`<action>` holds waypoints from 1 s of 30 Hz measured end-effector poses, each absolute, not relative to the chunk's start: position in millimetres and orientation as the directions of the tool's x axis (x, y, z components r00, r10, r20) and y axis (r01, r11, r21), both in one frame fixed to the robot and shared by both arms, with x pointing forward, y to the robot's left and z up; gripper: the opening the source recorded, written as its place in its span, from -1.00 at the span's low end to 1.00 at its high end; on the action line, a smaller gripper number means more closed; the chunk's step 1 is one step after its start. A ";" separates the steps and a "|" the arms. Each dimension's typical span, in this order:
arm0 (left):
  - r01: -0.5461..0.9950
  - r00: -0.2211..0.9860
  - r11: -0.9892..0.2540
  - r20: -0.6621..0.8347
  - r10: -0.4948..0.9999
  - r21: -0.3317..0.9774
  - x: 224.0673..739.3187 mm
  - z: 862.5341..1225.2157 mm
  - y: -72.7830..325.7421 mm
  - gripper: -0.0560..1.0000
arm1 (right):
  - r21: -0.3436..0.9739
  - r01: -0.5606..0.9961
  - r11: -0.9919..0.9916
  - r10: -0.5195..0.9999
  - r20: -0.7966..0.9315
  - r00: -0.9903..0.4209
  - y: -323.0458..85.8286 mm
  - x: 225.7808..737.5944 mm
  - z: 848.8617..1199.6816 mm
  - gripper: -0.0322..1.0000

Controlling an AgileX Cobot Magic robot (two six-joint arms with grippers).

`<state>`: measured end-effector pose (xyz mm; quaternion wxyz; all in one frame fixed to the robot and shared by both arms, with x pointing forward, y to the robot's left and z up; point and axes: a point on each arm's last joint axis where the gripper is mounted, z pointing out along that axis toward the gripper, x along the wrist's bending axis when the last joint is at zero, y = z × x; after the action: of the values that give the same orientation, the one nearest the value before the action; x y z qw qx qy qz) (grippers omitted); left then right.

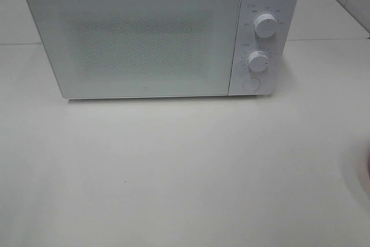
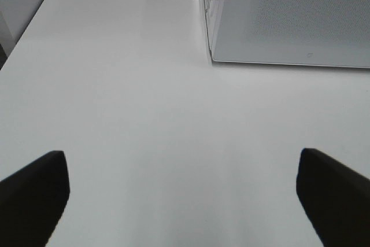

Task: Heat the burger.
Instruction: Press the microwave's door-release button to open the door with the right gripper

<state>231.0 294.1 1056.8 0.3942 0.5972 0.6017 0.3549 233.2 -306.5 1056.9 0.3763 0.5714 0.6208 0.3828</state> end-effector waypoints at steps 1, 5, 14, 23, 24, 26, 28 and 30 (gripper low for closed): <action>0.439 0.024 0.035 -0.051 0.998 0.898 231.0 1056.8 294.1 0.98 | 0.905 0.421 0.054 0.998 -0.030 -0.064 -306.5 233.2 1056.9 0.71; 0.439 0.024 0.035 -0.051 0.998 0.898 231.0 1056.8 294.1 0.98 | 0.905 0.421 0.054 0.998 -0.030 -0.064 -306.5 233.2 1056.9 0.69; 0.439 0.024 0.035 -0.051 0.998 0.898 231.0 1056.8 294.1 0.98 | 0.905 0.422 0.052 0.998 -0.028 -0.063 -306.5 233.1 1056.8 0.66; 0.439 0.024 0.035 -0.051 0.998 0.898 231.0 1056.8 294.1 0.98 | 0.913 0.405 0.053 0.997 -0.028 -0.066 -305.1 241.1 1061.5 0.63; 0.439 0.024 0.035 -0.051 0.998 0.898 231.0 1056.8 294.1 0.98 | 0.910 0.410 0.053 0.997 -0.028 -0.067 -304.5 245.5 1062.8 0.62; 0.439 0.024 0.035 -0.051 0.998 0.898 231.0 1056.8 294.1 0.98 | 0.908 0.415 0.049 0.997 -0.024 -0.067 -303.1 254.2 1065.6 0.60; 0.439 0.024 0.035 -0.051 0.998 0.898 231.0 1056.8 294.1 0.98 | 0.907 0.419 0.049 0.997 -0.023 -0.068 -302.3 259.2 1066.9 0.60; 0.439 0.024 0.035 -0.051 0.998 0.898 231.0 1056.8 294.1 0.98 | 0.912 0.408 0.041 0.998 -0.013 -0.069 -299.8 274.3 1071.8 0.58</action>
<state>231.0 294.1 1056.8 0.3942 0.5972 0.6017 0.3549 274.3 -299.8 1071.8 0.3746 0.5702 0.6165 0.3932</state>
